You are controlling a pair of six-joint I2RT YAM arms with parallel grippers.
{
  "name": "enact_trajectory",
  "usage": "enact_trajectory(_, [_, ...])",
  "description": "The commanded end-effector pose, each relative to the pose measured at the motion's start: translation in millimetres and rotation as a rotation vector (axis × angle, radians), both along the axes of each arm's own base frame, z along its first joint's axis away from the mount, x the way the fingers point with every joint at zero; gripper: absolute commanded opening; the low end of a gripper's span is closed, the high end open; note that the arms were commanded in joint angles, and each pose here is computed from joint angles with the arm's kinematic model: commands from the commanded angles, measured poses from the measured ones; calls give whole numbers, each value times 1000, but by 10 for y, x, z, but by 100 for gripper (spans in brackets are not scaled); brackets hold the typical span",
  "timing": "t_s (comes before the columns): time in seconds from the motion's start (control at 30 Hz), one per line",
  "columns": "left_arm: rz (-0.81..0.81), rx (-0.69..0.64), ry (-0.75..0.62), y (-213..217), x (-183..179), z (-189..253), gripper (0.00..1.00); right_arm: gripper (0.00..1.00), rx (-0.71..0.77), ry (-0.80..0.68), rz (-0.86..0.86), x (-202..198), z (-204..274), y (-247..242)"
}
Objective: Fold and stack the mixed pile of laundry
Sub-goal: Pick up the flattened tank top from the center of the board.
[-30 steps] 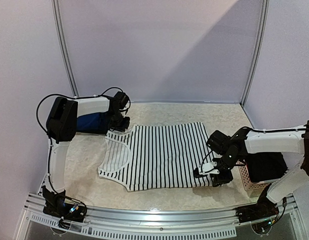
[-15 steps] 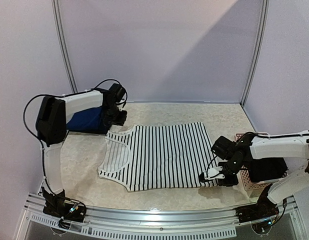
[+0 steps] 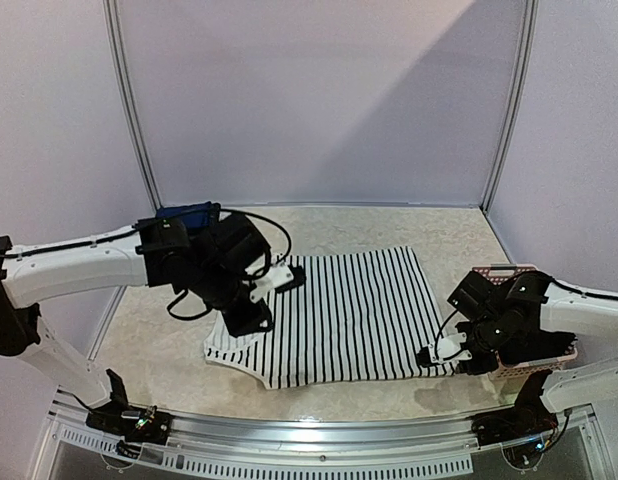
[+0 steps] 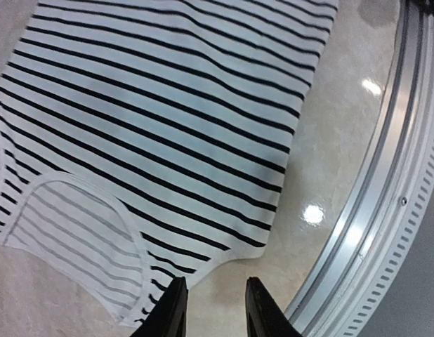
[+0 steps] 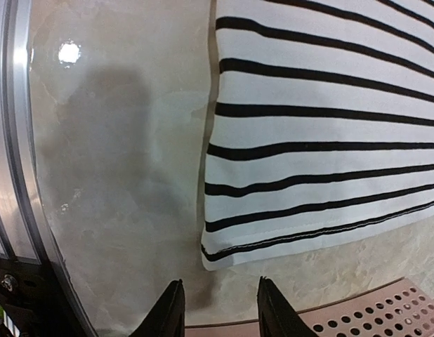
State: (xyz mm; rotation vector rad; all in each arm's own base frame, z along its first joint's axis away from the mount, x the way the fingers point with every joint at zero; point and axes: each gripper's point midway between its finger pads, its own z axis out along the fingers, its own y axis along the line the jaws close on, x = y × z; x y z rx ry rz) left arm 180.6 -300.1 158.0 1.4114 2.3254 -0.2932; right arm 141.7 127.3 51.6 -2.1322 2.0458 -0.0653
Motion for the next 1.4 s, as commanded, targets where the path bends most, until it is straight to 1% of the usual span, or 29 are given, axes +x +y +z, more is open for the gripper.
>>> enact_trajectory(0.0, [-157,7,109,-158,-532,-415,30,38,-11,-11,25,-24,-66,-60])
enact_trajectory(0.13, [-243,91,131,-258,-803,-767,30,40,-2,-11,37,-23,-117,-38])
enact_trajectory(0.2, [-256,110,131,-300,-848,-880,30,41,-4,-10,40,-14,-151,-30])
enact_trajectory(0.37, [-252,138,124,-335,-853,-1059,30,41,-10,16,40,-17,-241,-8])
enact_trajectory(0.53, [-234,217,108,-214,-817,-1243,29,41,-12,36,35,-19,-290,-8])
enact_trajectory(0.6, [-232,227,111,-182,-827,-1290,28,41,-14,38,34,-17,-299,-12])
enact_trajectory(0.67, [-216,264,78,-119,-766,-1351,26,41,-18,41,36,-23,-305,-22])
enact_trajectory(0.77, [-204,307,64,-45,-728,-1449,24,41,-21,44,35,-26,-309,-37])
enact_trajectory(0.93, [-203,327,62,-41,-720,-1486,17,41,-2,75,36,-70,-322,-34])
enact_trajectory(1.03, [-201,339,55,-24,-708,-1490,9,41,-2,88,39,-85,-336,-45])
enact_trajectory(1.2, [-179,319,59,-18,-734,-1430,0,42,3,120,62,-150,-327,-41])
enact_trajectory(1.37, [-184,284,65,-36,-784,-1321,0,42,9,140,81,-179,-335,-21])
